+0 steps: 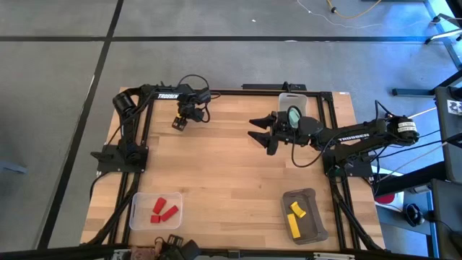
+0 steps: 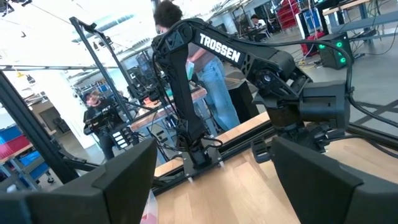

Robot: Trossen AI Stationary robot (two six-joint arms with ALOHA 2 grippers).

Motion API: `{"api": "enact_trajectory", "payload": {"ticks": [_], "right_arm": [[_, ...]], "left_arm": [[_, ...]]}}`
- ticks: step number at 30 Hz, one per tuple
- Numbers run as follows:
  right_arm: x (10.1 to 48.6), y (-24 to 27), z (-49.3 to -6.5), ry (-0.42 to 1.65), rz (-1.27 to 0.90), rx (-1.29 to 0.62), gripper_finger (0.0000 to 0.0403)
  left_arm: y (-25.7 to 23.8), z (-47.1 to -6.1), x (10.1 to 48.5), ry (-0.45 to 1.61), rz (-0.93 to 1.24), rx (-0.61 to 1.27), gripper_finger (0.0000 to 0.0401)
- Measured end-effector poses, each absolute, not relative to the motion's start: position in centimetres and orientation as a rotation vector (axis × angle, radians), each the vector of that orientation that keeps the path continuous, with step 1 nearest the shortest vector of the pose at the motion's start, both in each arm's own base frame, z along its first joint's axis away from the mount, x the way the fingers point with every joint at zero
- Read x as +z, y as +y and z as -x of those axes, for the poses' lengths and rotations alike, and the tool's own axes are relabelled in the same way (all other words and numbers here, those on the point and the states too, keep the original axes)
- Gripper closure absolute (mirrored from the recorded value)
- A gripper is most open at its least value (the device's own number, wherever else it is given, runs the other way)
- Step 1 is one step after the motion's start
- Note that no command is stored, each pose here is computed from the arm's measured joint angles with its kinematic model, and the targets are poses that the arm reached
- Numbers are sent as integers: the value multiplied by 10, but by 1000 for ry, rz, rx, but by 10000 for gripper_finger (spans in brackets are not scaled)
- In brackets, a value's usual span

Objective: Sort & place blocks by color
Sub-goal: Put the yellow block into the black bin

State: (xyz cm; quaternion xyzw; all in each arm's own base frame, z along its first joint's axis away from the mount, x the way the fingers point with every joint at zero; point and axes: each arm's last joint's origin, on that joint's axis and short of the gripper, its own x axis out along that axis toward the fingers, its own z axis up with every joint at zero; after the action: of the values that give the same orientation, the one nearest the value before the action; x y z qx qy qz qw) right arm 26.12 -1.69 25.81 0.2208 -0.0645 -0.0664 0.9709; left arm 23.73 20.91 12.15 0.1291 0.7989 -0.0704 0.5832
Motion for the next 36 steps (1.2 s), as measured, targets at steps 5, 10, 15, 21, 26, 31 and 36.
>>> {"api": "enact_trajectory", "payload": {"ticks": [5,10,15,21,26,31,36], "right_arm": [[258,-16,-261,-129,-446,-129,86],[258,-16,-261,-129,-446,-129,86],[258,-16,-261,-128,-446,-128,86],[258,-16,-261,-128,-446,-129,86],[258,-16,-261,-127,-446,-129,86],[257,-16,-261,-114,-443,-131,86],[253,-16,-262,-81,-442,-139,86]], "left_arm": [[210,-239,124,1865,-270,-134,190],[208,-245,126,1852,-245,-91,256],[204,-250,128,1847,-218,-80,349],[213,-264,146,1720,-76,58,392],[232,-258,184,1425,185,253,399],[228,-227,210,1322,241,296,398],[216,-192,204,1428,179,363,376]]}}
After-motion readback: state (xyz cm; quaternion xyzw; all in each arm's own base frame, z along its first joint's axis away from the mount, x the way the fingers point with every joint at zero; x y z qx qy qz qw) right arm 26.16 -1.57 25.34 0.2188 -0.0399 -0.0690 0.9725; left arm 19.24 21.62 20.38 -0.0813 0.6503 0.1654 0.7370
